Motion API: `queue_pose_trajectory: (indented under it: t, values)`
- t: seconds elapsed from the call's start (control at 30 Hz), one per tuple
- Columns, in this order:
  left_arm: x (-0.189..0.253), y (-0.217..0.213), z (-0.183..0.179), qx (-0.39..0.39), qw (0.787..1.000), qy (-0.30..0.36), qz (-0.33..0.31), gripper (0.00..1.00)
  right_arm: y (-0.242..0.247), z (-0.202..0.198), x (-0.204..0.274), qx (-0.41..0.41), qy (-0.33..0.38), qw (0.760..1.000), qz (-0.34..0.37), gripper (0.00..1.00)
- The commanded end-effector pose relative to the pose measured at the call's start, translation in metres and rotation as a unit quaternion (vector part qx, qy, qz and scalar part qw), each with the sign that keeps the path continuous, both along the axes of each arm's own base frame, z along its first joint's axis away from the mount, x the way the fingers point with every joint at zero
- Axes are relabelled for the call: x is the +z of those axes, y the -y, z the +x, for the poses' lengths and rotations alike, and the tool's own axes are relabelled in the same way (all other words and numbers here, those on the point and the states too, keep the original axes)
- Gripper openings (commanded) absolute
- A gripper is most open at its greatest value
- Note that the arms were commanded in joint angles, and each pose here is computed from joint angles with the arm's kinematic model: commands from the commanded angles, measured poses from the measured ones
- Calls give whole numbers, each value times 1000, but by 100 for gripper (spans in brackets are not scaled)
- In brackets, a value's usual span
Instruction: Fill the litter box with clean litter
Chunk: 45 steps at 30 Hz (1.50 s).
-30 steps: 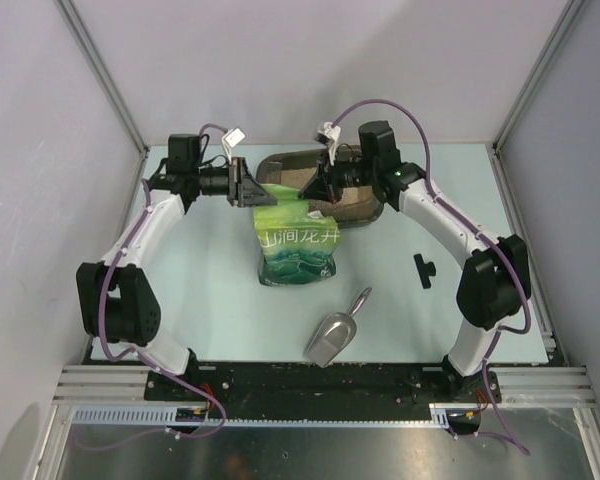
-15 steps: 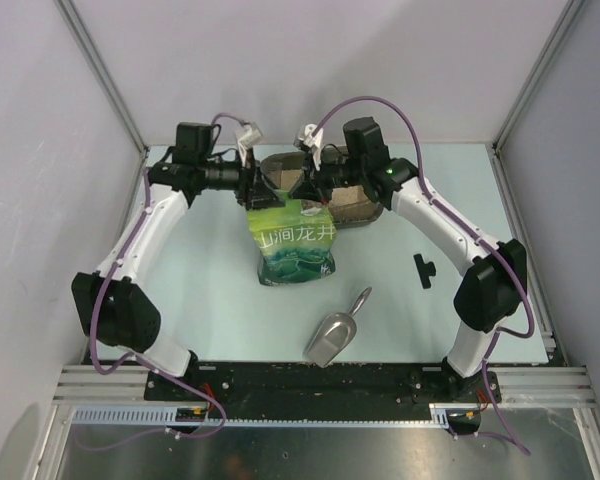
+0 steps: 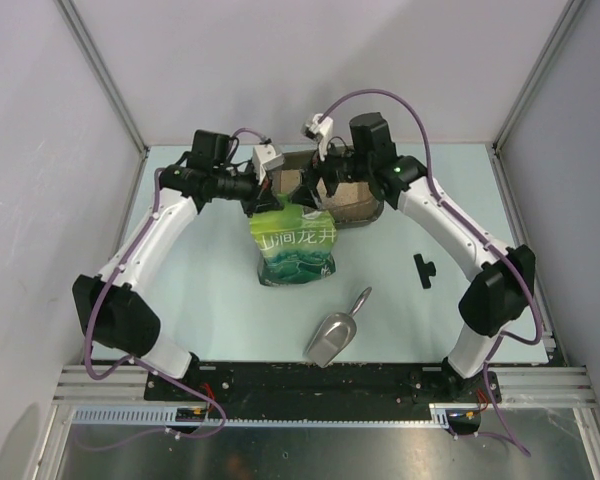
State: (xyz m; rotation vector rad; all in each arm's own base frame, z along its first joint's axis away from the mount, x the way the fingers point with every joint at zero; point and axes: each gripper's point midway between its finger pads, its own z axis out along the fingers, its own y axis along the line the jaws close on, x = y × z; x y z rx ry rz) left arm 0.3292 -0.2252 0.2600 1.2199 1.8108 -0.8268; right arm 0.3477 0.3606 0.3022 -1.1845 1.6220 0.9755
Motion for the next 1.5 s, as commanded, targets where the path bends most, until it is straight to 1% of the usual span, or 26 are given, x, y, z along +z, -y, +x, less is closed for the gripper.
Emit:
queue_pose_trajectory:
  t: [0.0, 0.03, 0.07, 0.1, 0.17, 0.2, 0.27, 0.33, 0.37, 0.67, 0.77, 0.87, 1.03, 1.17, 1.27, 1.3, 1.4, 1.47]
  values:
    - [27, -1, -7, -18, 998, 52, -1, 0, 34, 24, 67, -169, 2, 985, 25, 94]
    - [30, -1, -7, -16, 998, 55, -3, 0, 34, 31, 54, -190, -21, 982, 3, 95]
    - [36, -2, -11, -15, 998, 61, -6, 0, 44, 39, 52, -233, -34, 972, -14, 95]
    - [38, -2, -13, -14, 998, 59, -9, 0, 53, 36, 43, -250, -59, 966, -40, 95]
    - [46, -2, -18, -13, 998, 59, -18, 0, 62, 38, 23, -266, -92, 957, -67, 95]
    - [47, -1, -20, -14, 998, 58, -22, 0, 67, 34, 5, -268, -113, 953, -85, 95]
    - [53, 0, -23, -13, 998, 59, -27, 0, 75, 31, -5, -274, -130, 949, -90, 95]
    - [56, 1, -25, -14, 997, 63, -29, 0, 76, 22, -19, -270, -163, 944, -96, 95]
    - [57, 0, -25, -12, 997, 64, -29, 0, 77, 18, -19, -265, -169, 945, -93, 95]
    - [62, 4, -29, -9, 997, 66, -33, 0, 86, 6, -36, -266, -189, 939, -111, 95]
    - [58, 4, -29, -10, 998, 61, -33, 0, 82, -4, -38, -250, -206, 941, -103, 95]
    - [60, 5, -31, -9, 997, 62, -36, 0, 80, -10, -36, -238, -206, 944, -98, 95]
    - [64, 5, -33, -8, 997, 64, -39, 0, 74, -1, -53, -244, -223, 939, -100, 96]
    - [64, 5, -36, -7, 997, 63, -42, 0, 61, 6, -58, -236, -230, 940, -91, 98]
    - [64, 5, -38, -6, 997, 61, -44, 0, 57, 13, -63, -251, -224, 936, -103, 99]
    - [65, 4, -37, -3, 997, 65, -44, 0, 60, 19, -65, -277, -219, 929, -108, 99]
    - [66, 3, -35, 5, 997, 71, -41, 0, 63, 24, -68, -308, -214, 920, -116, 100]
    - [68, 2, -34, 11, 997, 71, -43, 0, 62, 21, -69, -308, -210, 920, -118, 100]
